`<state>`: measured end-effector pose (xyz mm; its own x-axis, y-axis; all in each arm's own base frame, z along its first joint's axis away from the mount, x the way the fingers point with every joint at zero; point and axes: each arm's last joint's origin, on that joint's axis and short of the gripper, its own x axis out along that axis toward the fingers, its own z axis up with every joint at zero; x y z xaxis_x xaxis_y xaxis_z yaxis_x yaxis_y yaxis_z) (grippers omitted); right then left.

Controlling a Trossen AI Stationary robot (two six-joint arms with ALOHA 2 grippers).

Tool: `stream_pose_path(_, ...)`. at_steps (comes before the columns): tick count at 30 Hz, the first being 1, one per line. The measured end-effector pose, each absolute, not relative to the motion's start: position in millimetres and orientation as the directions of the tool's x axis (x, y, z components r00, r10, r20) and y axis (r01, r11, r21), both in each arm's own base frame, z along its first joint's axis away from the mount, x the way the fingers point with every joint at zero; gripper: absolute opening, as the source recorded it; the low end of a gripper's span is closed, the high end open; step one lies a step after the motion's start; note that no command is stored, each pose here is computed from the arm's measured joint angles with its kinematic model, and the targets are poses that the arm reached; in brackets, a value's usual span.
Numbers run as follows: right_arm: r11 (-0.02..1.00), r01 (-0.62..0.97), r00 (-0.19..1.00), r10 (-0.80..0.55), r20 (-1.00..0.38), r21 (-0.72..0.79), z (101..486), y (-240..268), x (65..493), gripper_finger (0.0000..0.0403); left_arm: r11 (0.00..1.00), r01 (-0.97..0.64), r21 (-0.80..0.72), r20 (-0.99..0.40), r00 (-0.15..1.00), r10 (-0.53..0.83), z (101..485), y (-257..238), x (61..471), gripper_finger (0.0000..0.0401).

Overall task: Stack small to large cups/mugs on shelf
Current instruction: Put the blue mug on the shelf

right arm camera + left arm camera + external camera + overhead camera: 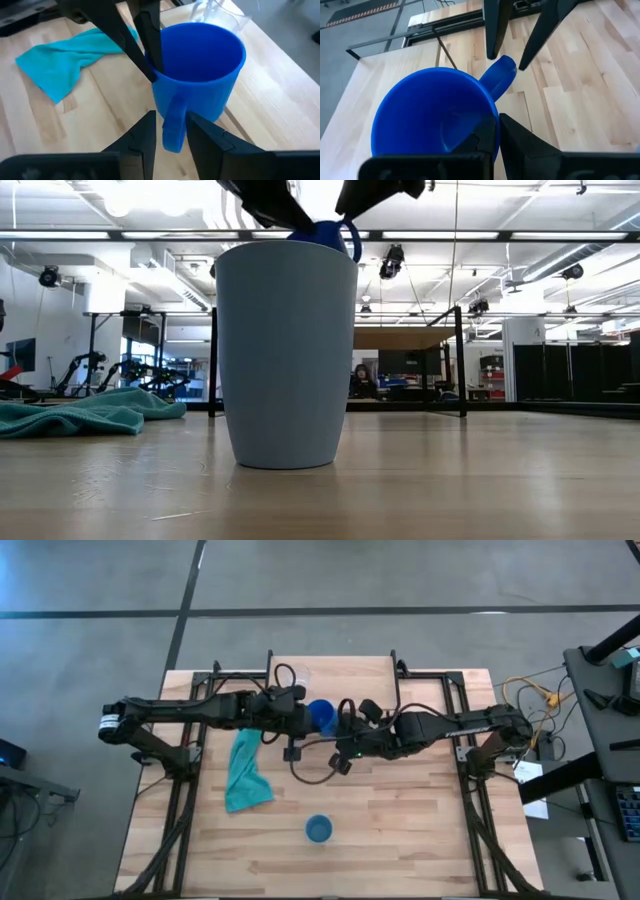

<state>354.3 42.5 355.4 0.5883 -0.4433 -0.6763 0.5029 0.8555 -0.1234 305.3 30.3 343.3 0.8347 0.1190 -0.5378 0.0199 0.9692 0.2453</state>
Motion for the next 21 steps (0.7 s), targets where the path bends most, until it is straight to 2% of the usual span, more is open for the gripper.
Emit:
stream_pose_path(11,0.829,0.534,0.570,-0.499,-0.653,-0.166,354.7,46.2,352.1,0.0084,0.969,0.015,0.248,-0.525,0.843,0.121,350.7,30.2,304.2,0.0000)
stream_pose_path(21,0.845,0.513,0.567,-0.468,-0.678,-0.154,352.2,46.9,351.8,0.0105,0.968,0.006,0.251,-0.486,0.866,0.121,362.8,30.0,304.1,0.0000)
